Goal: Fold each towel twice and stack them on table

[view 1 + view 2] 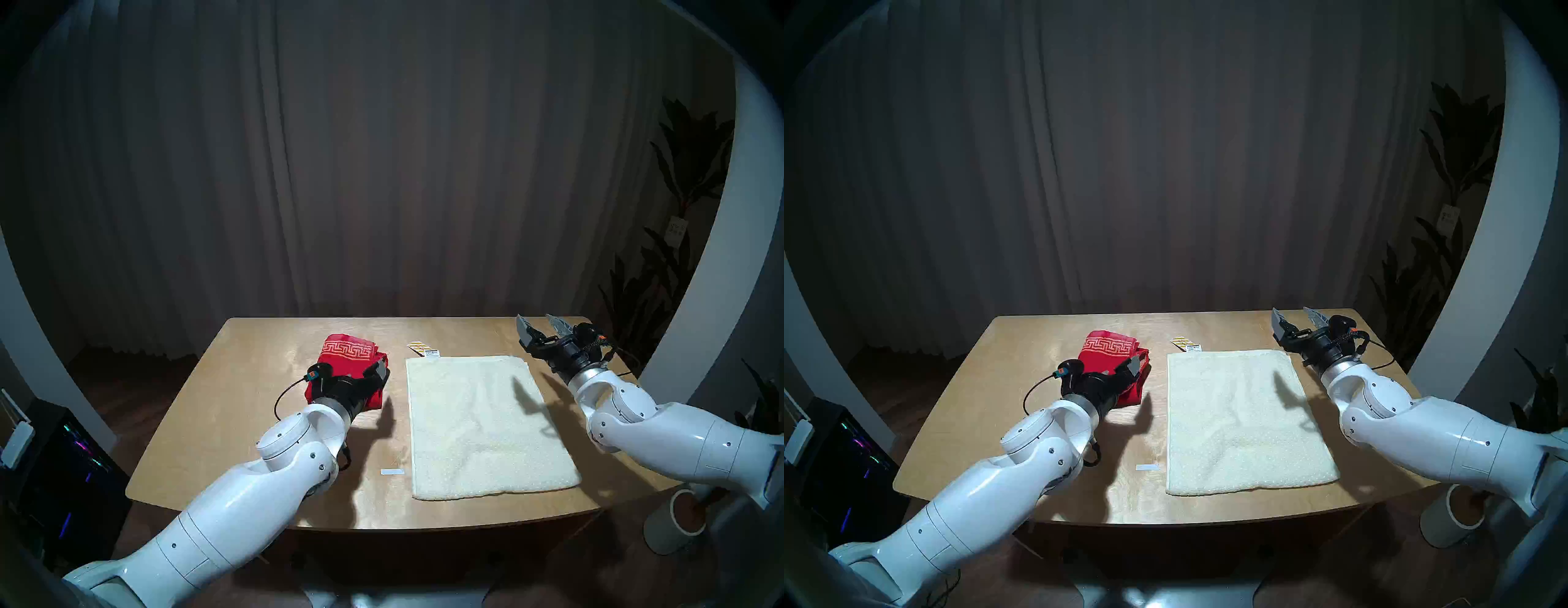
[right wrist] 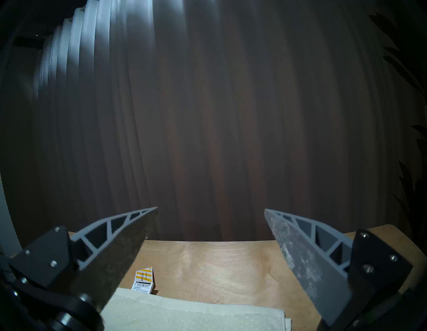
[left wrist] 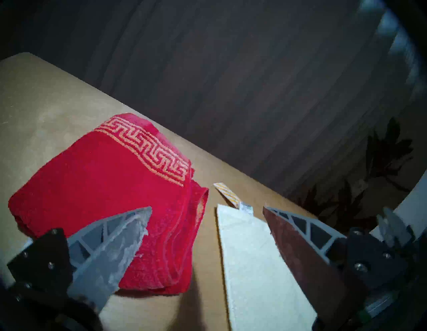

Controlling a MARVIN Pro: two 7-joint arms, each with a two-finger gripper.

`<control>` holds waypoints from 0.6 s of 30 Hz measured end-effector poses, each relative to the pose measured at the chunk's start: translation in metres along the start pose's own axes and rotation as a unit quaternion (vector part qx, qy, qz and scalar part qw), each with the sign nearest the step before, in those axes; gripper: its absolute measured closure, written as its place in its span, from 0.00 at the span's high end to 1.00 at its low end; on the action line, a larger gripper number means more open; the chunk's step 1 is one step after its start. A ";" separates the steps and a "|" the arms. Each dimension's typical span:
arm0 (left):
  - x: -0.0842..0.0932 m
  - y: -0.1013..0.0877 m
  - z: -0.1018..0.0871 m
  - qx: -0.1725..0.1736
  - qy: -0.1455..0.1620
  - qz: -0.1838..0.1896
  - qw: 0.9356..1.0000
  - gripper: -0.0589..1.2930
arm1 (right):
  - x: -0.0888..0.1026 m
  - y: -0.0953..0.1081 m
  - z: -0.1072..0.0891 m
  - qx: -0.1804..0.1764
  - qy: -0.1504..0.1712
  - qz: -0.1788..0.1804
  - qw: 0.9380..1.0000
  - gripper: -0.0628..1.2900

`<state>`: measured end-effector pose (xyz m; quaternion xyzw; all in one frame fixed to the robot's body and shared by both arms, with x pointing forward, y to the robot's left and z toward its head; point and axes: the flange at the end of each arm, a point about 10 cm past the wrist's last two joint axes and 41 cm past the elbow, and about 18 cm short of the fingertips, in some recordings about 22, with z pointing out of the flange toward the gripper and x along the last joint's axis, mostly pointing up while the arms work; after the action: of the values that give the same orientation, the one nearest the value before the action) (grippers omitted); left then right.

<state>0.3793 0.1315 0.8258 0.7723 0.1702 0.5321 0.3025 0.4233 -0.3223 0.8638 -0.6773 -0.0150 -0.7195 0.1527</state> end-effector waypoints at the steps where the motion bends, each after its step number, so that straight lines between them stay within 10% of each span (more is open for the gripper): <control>1: 0.003 0.000 -0.002 -0.003 0.003 -0.020 1.000 0.93 | 0.000 -0.002 -0.002 -0.002 -0.002 0.008 1.000 0.94; 18: 0.020 -0.002 -0.032 -0.011 -0.003 -0.214 0.977 0.93 | -0.002 -0.048 -0.050 -0.036 -0.023 0.161 0.986 0.94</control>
<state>0.3570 0.1535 0.8468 0.7161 0.3246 0.4549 0.4183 0.3638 -0.2875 0.8662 -0.6923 0.1173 -0.6697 0.2417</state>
